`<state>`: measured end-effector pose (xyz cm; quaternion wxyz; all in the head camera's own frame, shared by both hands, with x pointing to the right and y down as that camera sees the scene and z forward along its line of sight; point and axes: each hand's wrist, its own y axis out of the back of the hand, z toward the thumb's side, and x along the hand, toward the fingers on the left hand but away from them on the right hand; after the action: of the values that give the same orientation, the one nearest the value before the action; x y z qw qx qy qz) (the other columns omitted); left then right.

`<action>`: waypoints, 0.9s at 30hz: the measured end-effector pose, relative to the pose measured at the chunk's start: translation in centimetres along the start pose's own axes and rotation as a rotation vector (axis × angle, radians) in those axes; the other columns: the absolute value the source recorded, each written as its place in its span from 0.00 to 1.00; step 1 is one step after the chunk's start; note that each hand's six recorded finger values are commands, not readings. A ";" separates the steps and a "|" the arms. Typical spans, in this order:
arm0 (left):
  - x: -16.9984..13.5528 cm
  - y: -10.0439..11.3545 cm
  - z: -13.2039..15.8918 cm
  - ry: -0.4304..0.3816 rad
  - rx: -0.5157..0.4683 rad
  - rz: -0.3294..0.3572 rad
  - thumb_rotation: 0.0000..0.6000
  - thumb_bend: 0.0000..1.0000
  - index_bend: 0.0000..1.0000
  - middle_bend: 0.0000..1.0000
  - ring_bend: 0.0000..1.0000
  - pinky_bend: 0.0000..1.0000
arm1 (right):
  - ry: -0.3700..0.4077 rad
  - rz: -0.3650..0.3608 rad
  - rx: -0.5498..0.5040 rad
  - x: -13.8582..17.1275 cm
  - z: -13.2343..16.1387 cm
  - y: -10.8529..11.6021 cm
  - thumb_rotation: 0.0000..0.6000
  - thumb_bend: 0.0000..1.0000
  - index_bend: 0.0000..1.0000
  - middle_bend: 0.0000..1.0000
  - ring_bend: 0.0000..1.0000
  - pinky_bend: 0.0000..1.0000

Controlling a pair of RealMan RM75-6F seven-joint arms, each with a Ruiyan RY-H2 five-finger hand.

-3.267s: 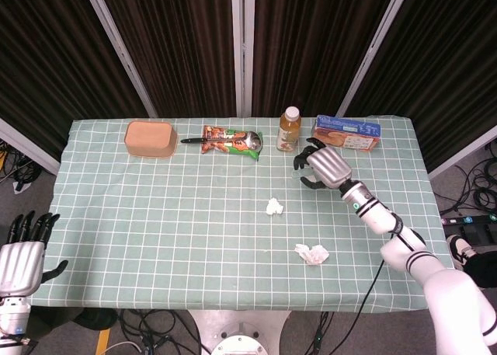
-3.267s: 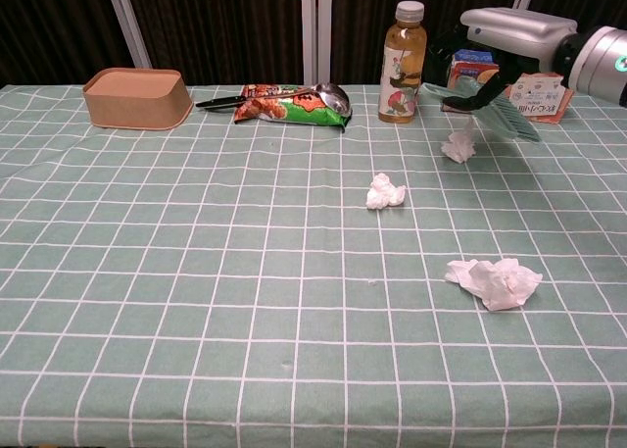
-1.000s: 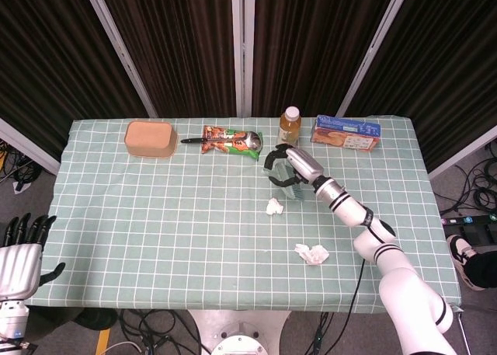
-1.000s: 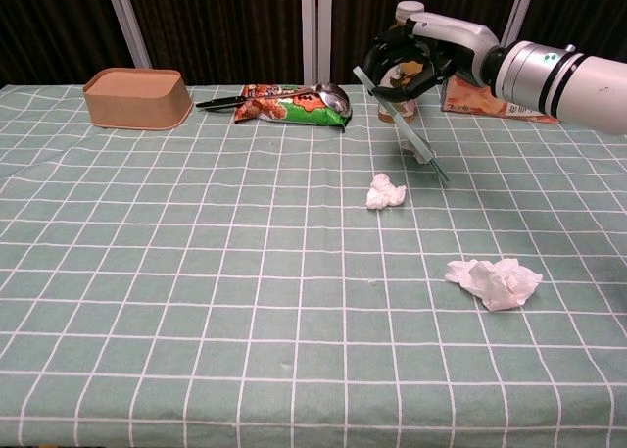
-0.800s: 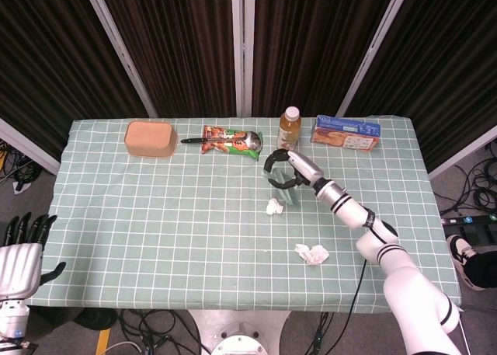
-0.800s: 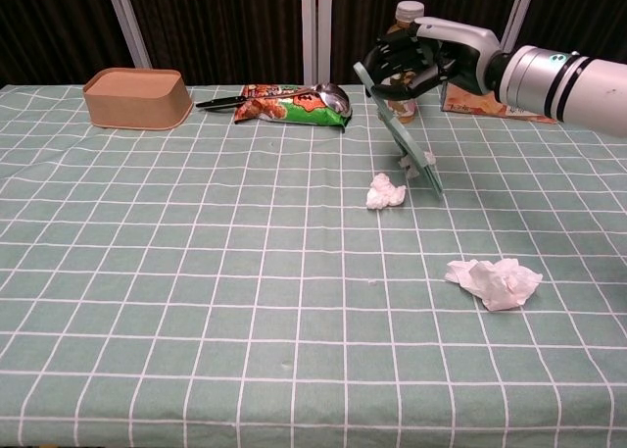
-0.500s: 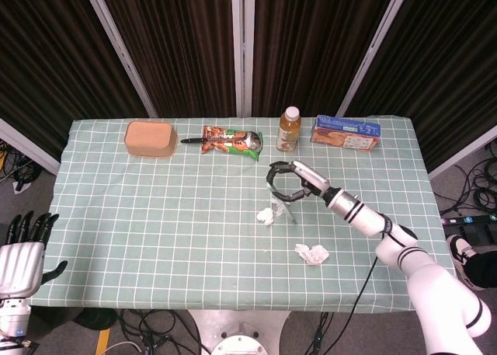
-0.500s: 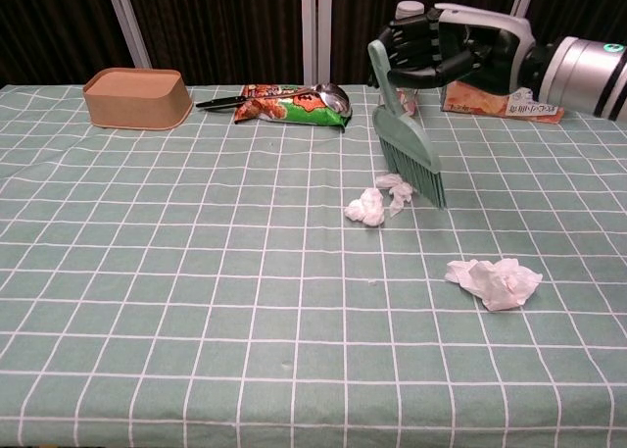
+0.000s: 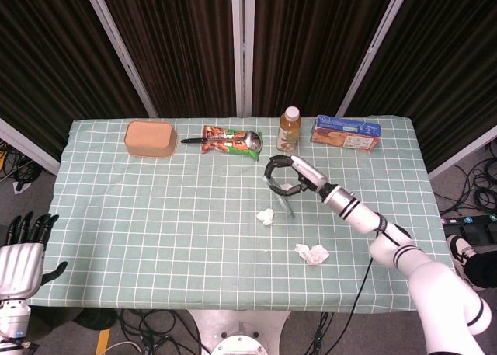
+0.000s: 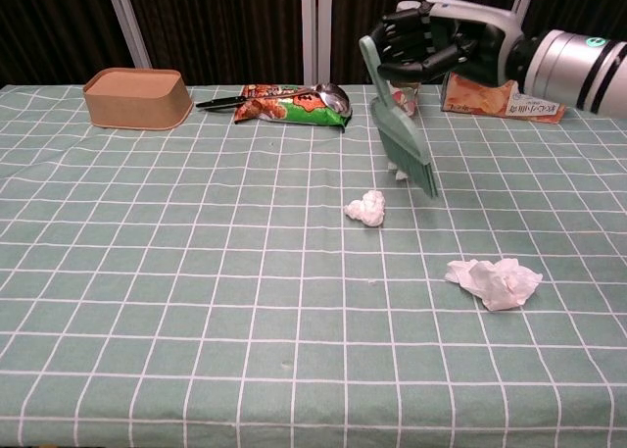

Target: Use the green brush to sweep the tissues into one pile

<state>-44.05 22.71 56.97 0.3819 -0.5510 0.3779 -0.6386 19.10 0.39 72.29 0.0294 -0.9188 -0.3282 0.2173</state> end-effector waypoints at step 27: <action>-0.2 -0.1 0.0 0.004 -0.003 -0.007 1.00 0.16 0.12 0.12 0.00 0.00 | -0.122 -0.104 0.085 -1.3 -2.4 2.6 1.00 0.54 0.80 0.65 0.30 0.09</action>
<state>-44.01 22.89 56.95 0.3778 -0.5516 0.3778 -0.6406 20.73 -2.25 74.42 0.0593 -0.8836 -0.3670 0.2848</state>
